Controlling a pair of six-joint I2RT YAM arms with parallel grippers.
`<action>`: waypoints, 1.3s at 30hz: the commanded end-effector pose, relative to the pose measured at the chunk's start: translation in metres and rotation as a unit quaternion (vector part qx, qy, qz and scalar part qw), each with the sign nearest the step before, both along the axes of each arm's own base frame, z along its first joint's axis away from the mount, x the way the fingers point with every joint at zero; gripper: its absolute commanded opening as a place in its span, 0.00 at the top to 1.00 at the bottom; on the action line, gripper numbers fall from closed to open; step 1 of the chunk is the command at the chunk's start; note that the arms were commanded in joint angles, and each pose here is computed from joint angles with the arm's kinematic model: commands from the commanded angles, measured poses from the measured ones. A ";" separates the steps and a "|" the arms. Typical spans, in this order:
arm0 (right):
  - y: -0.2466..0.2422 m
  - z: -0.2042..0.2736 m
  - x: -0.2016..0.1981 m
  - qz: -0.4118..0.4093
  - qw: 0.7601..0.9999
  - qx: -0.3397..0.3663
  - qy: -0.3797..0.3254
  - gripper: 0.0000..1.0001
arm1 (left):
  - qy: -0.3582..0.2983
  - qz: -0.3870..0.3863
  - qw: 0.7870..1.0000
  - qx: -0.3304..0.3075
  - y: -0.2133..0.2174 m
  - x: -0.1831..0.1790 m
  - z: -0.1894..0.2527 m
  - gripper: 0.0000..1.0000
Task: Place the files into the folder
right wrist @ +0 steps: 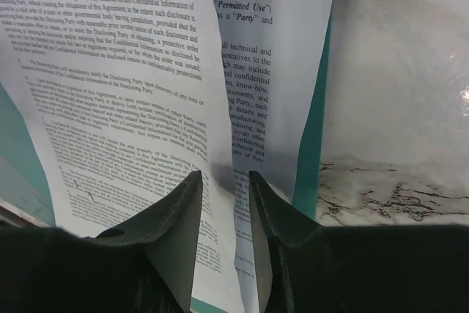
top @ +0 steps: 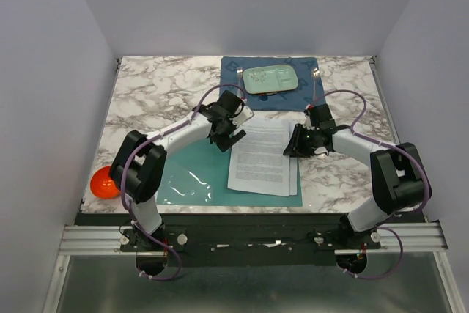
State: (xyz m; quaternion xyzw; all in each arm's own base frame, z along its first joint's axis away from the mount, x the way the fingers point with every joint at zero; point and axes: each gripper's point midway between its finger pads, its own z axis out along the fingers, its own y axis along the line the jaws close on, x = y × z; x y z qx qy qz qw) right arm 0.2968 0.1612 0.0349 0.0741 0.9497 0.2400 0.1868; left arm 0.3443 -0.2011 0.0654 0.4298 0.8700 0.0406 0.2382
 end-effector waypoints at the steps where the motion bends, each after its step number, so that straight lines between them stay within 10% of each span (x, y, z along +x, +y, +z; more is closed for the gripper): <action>1: 0.000 -0.011 -0.004 -0.002 1.000 0.005 0.014 0.60 | -0.013 0.007 1.000 0.010 0.025 -0.007 0.015 0.01; 10: 0.006 -0.008 -0.001 0.002 1.000 0.025 0.008 0.65 | -0.005 0.037 0.999 0.037 0.069 -0.011 -0.007 0.01; 18: 0.015 0.006 0.002 0.007 0.998 0.055 -0.003 0.99 | -0.001 0.054 0.998 0.025 0.077 -0.005 -0.008 0.02; 28: 0.036 0.081 0.011 0.065 0.986 0.108 -0.113 0.99 | -0.020 0.114 0.992 -0.047 0.123 0.008 0.068 0.01; 39: 0.107 0.143 0.006 0.190 0.960 0.083 -0.189 1.00 | 0.027 0.178 0.984 -0.006 0.223 -0.028 0.024 0.01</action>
